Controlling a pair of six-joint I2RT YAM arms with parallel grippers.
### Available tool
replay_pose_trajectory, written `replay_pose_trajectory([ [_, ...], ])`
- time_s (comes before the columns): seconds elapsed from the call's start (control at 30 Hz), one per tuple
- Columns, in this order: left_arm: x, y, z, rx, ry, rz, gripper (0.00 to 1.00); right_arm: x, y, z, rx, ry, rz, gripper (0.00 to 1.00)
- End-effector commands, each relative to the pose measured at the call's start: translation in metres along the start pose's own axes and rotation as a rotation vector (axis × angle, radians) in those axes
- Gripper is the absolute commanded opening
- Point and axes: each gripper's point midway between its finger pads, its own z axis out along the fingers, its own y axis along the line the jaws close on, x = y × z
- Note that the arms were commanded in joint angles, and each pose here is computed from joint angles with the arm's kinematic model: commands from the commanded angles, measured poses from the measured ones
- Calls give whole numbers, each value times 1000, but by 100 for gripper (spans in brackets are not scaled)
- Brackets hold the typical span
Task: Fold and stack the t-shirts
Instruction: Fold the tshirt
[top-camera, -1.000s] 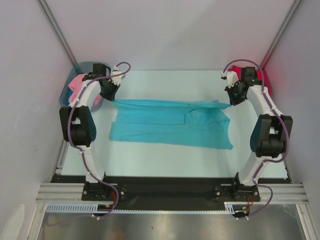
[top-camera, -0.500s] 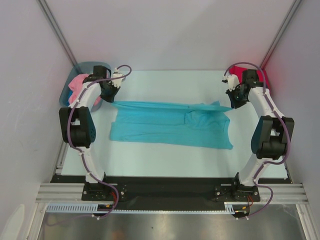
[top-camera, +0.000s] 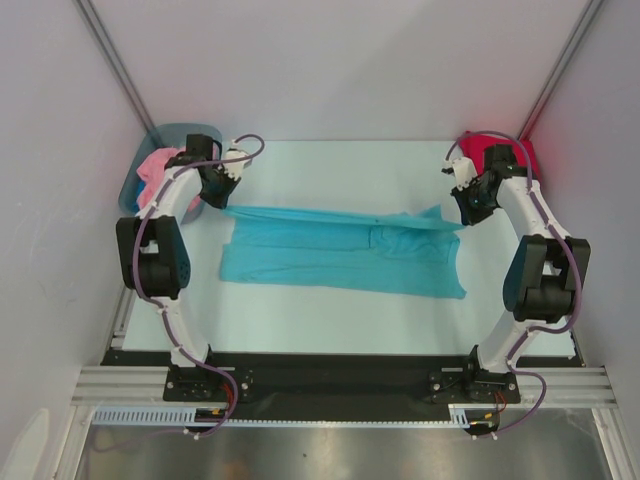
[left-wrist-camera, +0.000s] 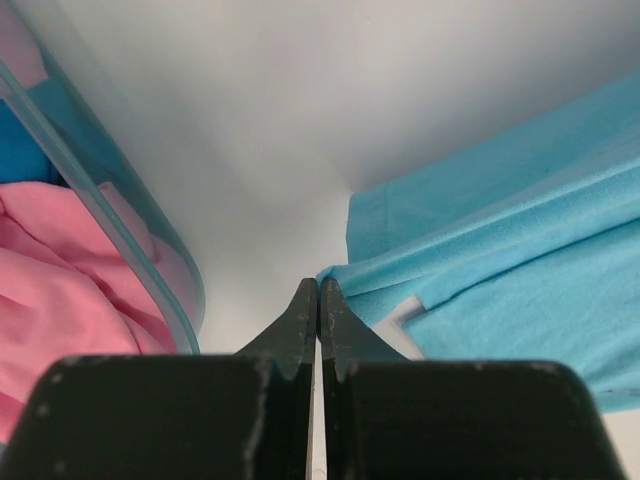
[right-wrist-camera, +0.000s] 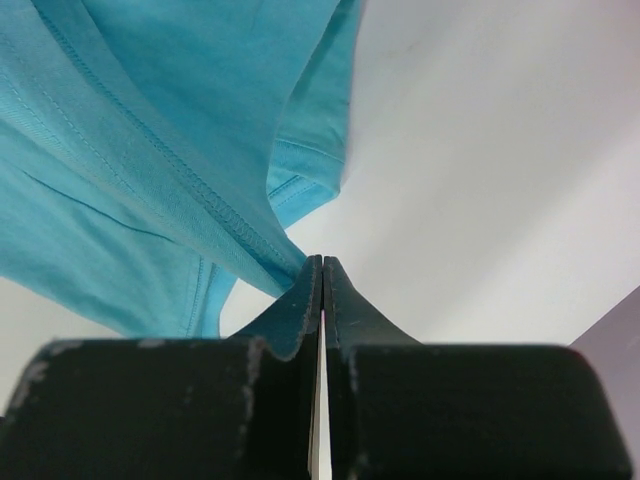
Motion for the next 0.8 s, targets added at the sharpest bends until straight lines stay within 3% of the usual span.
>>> replay_pose_trajectory([
  [0.0,-15,17,-30,-95,-74,6,0,1,-8,-22,47,-12,-19,0],
  [0.1,-30,17,-42,-131,-185,4,0,2,-7,-20,44,-8,-15,0],
  [0.23,-46,-8,-60,-19,-278,70,0,6,1,-20,31,5,-29,0],
  [0.4,-49,-26,-76,80,-284,100,0,4,7,-18,26,12,-50,0],
  [0.6,-53,-29,-83,71,-309,105,0,5,11,-13,18,13,-38,0],
  [0.77,-38,-37,-80,89,-275,193,0,4,13,-12,17,16,-49,0],
])
